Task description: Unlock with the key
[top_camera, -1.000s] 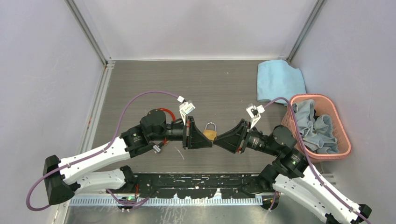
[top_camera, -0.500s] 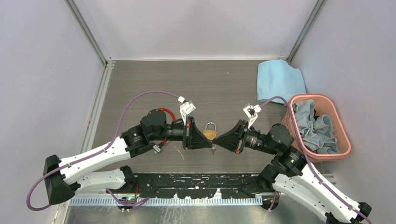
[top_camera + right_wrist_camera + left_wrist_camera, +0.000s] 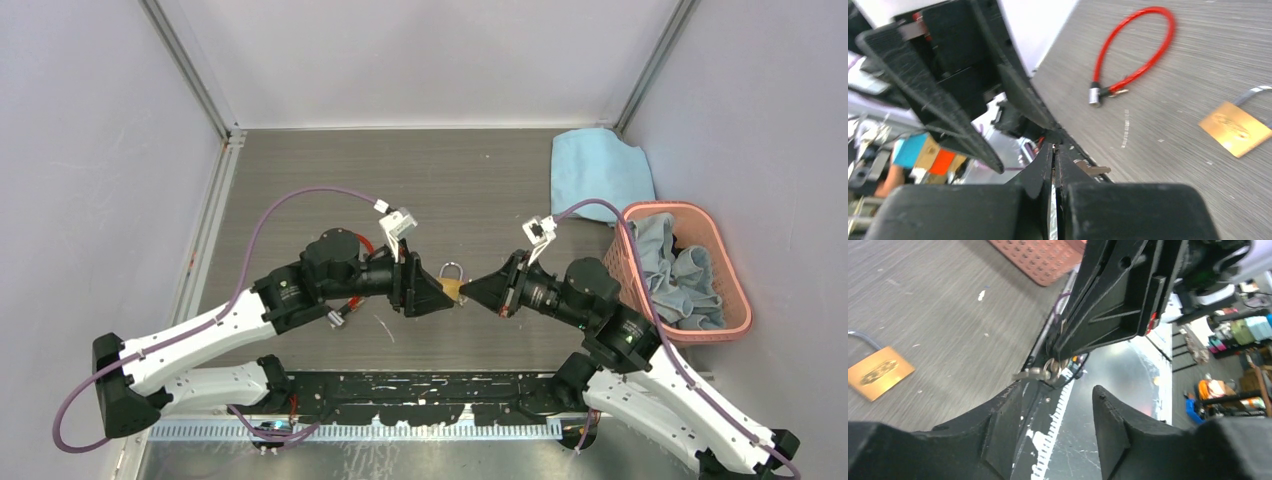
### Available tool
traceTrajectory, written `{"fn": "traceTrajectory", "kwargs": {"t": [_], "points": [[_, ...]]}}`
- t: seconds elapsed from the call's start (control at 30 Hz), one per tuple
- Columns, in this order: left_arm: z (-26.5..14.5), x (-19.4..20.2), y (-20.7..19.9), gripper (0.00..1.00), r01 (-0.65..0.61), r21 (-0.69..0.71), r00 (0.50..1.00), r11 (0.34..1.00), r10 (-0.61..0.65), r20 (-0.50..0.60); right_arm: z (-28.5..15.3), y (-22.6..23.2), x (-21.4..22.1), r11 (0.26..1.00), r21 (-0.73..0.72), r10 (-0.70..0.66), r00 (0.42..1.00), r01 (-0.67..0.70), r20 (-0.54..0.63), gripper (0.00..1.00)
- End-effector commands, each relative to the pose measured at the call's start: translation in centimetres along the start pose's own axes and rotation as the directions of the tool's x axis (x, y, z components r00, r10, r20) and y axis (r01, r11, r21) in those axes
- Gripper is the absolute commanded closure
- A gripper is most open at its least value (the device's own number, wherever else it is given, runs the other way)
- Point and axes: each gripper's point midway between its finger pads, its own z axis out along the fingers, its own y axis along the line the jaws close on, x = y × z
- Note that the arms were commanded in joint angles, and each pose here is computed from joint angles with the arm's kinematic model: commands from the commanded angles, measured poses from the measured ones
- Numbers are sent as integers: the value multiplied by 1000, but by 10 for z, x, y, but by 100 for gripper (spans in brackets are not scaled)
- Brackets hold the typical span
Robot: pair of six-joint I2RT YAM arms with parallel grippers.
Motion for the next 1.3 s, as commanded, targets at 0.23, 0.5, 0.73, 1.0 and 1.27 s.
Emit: {"fn": "traceTrajectory", "kwargs": {"t": [0.23, 0.5, 0.73, 1.0, 1.27], "points": [[9, -17, 54, 45, -153, -277, 985, 949, 168, 30, -16, -88, -40, 785, 595, 85, 981, -173, 173, 99], [39, -19, 61, 48, -300, -353, 949, 886, 316, -13, -13, -90, -49, 695, 663, 163, 959, -279, 233, 99], [67, -27, 53, 50, -370, -333, 920, 867, 391, -5, -7, -77, -52, 688, 662, 179, 954, -297, 241, 99], [83, -35, 54, 53, -414, -368, 898, 833, 439, -16, 1, -65, -47, 689, 671, 168, 961, -273, 218, 99], [80, -38, 56, 68, -410, -393, 892, 823, 452, 15, 6, -62, -43, 688, 669, 179, 959, -281, 219, 99]]}}
